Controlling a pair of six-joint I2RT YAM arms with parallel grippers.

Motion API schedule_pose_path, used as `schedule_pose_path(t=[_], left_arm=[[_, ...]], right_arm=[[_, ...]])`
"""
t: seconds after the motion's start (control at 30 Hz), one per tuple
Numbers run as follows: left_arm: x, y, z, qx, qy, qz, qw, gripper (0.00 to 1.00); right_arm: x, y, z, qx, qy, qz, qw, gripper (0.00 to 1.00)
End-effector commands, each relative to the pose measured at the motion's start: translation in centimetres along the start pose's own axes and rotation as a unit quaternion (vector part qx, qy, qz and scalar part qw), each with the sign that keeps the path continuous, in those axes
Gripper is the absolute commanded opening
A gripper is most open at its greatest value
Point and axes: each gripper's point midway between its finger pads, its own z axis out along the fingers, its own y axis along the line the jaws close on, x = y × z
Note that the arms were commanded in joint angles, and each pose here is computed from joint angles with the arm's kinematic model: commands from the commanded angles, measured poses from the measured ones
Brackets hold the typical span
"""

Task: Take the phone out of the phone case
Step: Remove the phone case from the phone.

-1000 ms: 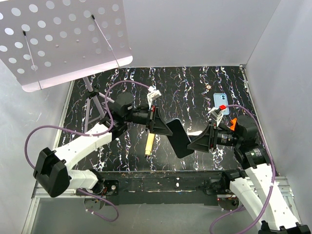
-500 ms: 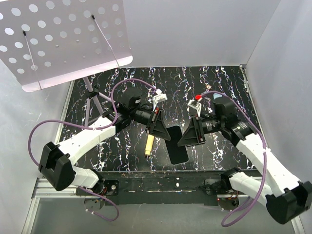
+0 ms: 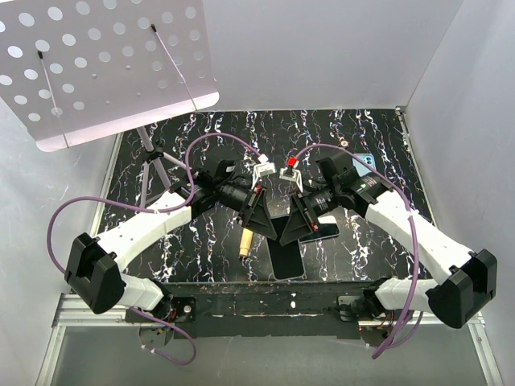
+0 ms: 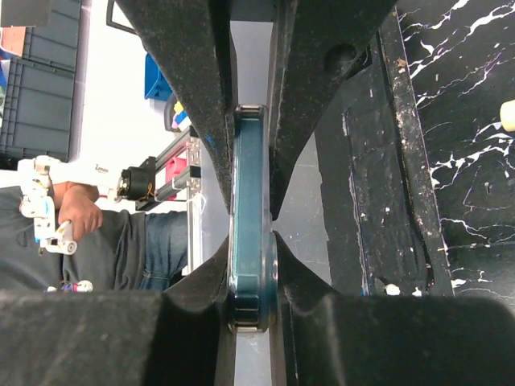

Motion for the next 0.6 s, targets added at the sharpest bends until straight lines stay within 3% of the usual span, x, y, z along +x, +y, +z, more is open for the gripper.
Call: schedule_pose_path(t=[0.0, 0.03, 0.13, 0.17, 0.23, 0.3, 0.37, 0.43, 0.5, 0.57], left_arm=[[-0.8, -2.6, -0.5, 0.029, 0.002, 0.049, 0.998, 0.00], [-0.9, -2.7, -0.5, 0.029, 0.001, 0.050, 0.998, 0.00], [-1.7, -2.5, -0.7, -0.007, -0.021, 0.058, 0.998, 0.03], [-2.1, -2.4, -0.9, -0.024, -0.034, 0.065, 0.997, 0.15], [-2.9, -2.1, -1.4, -0.067, -0.070, 0.076, 0.992, 0.50], [-4.2, -2.0, -2.4, -0.113, -0.126, 0.097, 0.981, 0.68], [-5.8, -1.3, -4.4, -0.189, -0.207, 0.103, 0.954, 0.85], [-6.7, 0.8, -7.8, -0.282, -0.315, 0.059, 0.904, 0.93], [-6.5, 1.2, -10.0, -0.302, -0.395, 0.023, 0.867, 0.95], [-5.9, 1.1, -10.0, -0.276, -0.424, 0.008, 0.863, 0.91]], right_arm=[[-0.3, 1.7, 0.4, -0.038, 0.020, -0.041, 0.998, 0.06], [-0.3, 1.8, 0.5, -0.040, 0.021, -0.044, 0.998, 0.01], [-1.1, 1.0, 0.5, 0.006, -0.020, -0.056, 0.998, 0.01], [-1.9, 0.5, 0.3, 0.033, -0.054, -0.068, 0.996, 0.01], [-3.0, 0.7, -0.4, 0.041, -0.113, -0.068, 0.990, 0.01], [-4.4, 1.1, -1.6, 0.042, -0.173, -0.045, 0.983, 0.01], [-5.1, 0.5, -2.9, 0.059, -0.223, -0.009, 0.973, 0.01], [-5.7, -0.6, -4.7, 0.076, -0.277, 0.052, 0.957, 0.01], [-6.2, -1.3, -6.4, 0.063, -0.321, 0.098, 0.940, 0.01], [-6.2, -1.9, -7.7, 0.039, -0.352, 0.143, 0.924, 0.01]])
